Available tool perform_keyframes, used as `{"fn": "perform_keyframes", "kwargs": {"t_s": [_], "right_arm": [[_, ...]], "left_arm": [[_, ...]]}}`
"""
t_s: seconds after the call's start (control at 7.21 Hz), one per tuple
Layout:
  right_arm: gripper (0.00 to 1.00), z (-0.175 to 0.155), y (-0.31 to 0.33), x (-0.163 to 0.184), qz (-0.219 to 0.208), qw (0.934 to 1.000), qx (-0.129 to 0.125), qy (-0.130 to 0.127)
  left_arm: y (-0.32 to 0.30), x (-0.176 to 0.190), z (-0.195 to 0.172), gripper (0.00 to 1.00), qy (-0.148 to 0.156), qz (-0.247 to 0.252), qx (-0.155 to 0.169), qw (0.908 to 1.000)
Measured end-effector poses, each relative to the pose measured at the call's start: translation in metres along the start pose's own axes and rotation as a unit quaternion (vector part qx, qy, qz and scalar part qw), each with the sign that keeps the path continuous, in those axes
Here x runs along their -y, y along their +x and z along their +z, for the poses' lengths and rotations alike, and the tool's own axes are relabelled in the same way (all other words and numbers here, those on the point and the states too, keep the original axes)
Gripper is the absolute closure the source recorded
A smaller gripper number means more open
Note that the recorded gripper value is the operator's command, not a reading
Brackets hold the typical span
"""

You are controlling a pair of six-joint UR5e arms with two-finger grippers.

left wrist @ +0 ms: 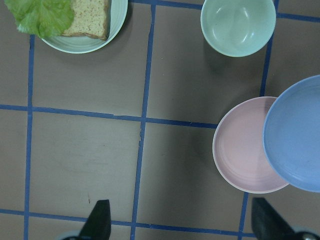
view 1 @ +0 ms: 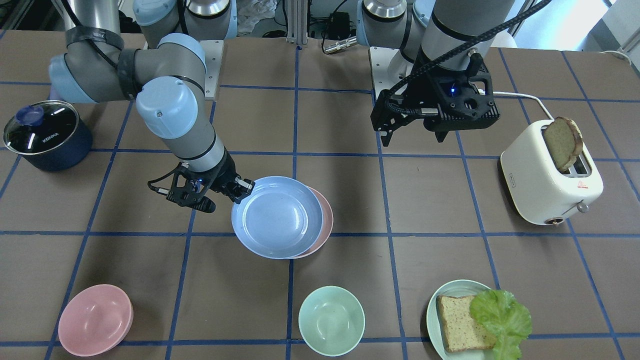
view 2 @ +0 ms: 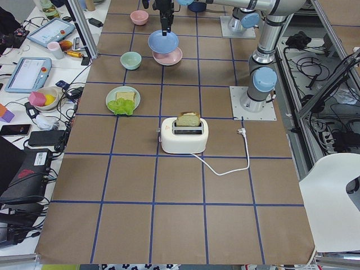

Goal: Stack three plates with pink and blue
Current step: 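Lift the blue plate with the right gripper and lower it onto the pink plate, then release the blue plate and withdraw the right gripper toward the pink bowl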

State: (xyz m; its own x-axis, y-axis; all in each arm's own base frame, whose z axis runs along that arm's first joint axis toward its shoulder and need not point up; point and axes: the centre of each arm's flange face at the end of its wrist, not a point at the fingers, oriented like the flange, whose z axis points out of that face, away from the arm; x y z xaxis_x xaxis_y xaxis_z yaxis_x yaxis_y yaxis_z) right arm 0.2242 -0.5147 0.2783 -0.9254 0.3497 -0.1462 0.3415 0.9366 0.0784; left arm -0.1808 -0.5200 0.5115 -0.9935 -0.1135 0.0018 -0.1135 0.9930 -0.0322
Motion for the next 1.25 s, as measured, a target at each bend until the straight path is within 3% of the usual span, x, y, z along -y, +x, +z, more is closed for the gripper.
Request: {"fn": "perform_keyframes", "kwargs": {"t_s": [0.42,0.55,0.69,0.83,1.11,1.25], "right_arm": [[1.00,0.019,-0.001,-0.013,0.000,1.0000,0.004,0.002],[0.83,0.022,-0.002,-0.014,-0.001,1.0000,0.006,0.001],[0.11,0.025,-0.003,-0.014,0.000,0.9999,0.010,-0.003],[0.00,0.027,-0.003,-0.014,-0.002,0.9999,0.011,-0.005],[0.00,0.020,0.001,-0.003,-0.014,0.9999,0.007,0.006],[0.00,0.009,0.006,0.010,-0.042,0.9988,-0.006,0.024]], "left_arm": [[-0.001,-0.002,-0.001,0.00,0.000,0.000,0.000,1.0000],[-0.001,-0.002,-0.001,0.00,0.000,0.000,0.000,1.0000],[-0.002,-0.003,-0.002,0.00,0.001,0.000,0.001,1.0000],[-0.002,-0.003,-0.002,0.00,0.001,0.000,0.001,1.0000],[-0.002,-0.003,-0.002,0.00,0.001,0.000,0.001,1.0000],[-0.002,-0.003,-0.002,0.00,0.001,0.000,0.001,1.0000]]}}
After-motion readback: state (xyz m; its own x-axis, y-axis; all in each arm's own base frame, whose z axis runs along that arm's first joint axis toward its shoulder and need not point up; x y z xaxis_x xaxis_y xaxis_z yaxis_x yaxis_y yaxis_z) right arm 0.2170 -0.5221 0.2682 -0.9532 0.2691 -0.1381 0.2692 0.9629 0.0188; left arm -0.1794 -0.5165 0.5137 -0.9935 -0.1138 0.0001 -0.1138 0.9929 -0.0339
